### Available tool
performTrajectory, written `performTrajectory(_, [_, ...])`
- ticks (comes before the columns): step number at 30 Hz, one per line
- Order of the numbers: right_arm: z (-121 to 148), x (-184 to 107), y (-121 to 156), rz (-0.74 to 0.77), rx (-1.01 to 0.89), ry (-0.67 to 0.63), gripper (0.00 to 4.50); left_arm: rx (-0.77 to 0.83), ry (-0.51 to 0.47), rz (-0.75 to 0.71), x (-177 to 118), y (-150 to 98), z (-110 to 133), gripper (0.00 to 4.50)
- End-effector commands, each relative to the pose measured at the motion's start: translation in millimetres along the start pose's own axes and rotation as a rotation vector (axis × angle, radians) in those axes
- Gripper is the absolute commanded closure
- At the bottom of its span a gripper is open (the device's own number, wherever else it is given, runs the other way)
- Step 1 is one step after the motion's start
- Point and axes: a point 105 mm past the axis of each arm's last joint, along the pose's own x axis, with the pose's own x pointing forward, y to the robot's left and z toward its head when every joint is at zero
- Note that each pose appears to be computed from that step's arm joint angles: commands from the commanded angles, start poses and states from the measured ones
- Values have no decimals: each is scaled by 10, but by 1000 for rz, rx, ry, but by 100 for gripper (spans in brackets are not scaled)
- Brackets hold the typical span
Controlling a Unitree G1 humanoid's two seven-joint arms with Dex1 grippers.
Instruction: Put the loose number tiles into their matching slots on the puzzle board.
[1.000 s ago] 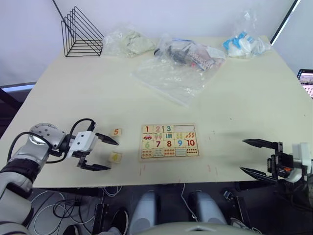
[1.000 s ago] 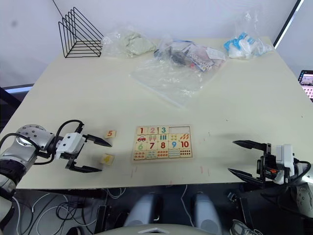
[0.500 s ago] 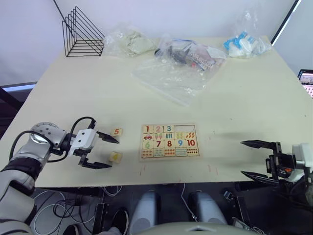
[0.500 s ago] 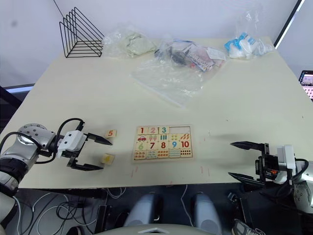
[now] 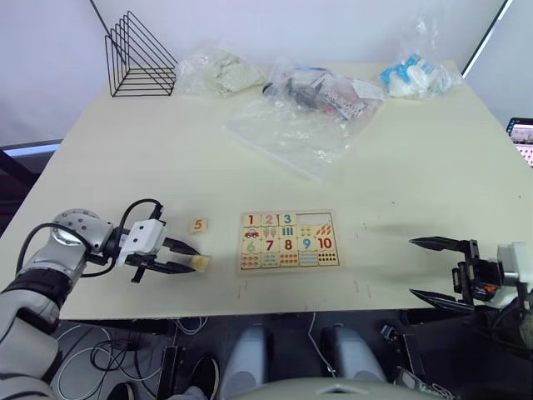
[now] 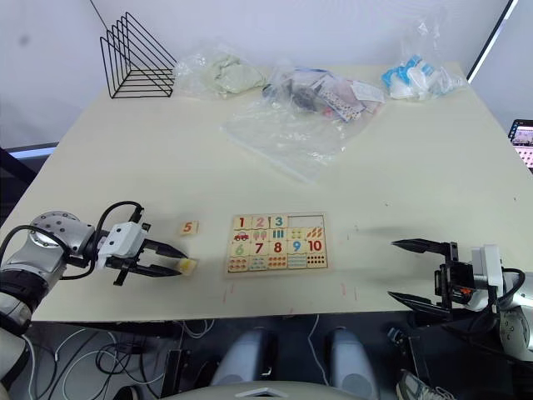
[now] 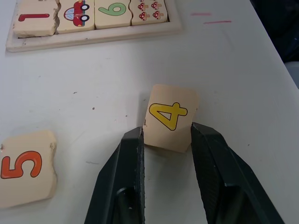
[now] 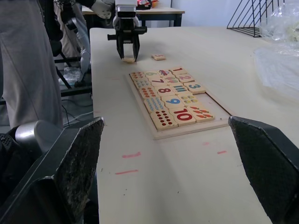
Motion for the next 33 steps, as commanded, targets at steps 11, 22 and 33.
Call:
performTrajectory(11, [75, 38, -67, -73, -35, -25, 0, -47, -132, 102, -224, -44, 233, 358])
performTrajectory(22, [240, 218, -57, -180, -61, -53, 0, -167, -83, 388, -274, 253, 566, 358])
performTrajectory(33, [160, 164, -16, -285, -52, -39, 0, -146, -179, 376, 80, 593, 1193, 358])
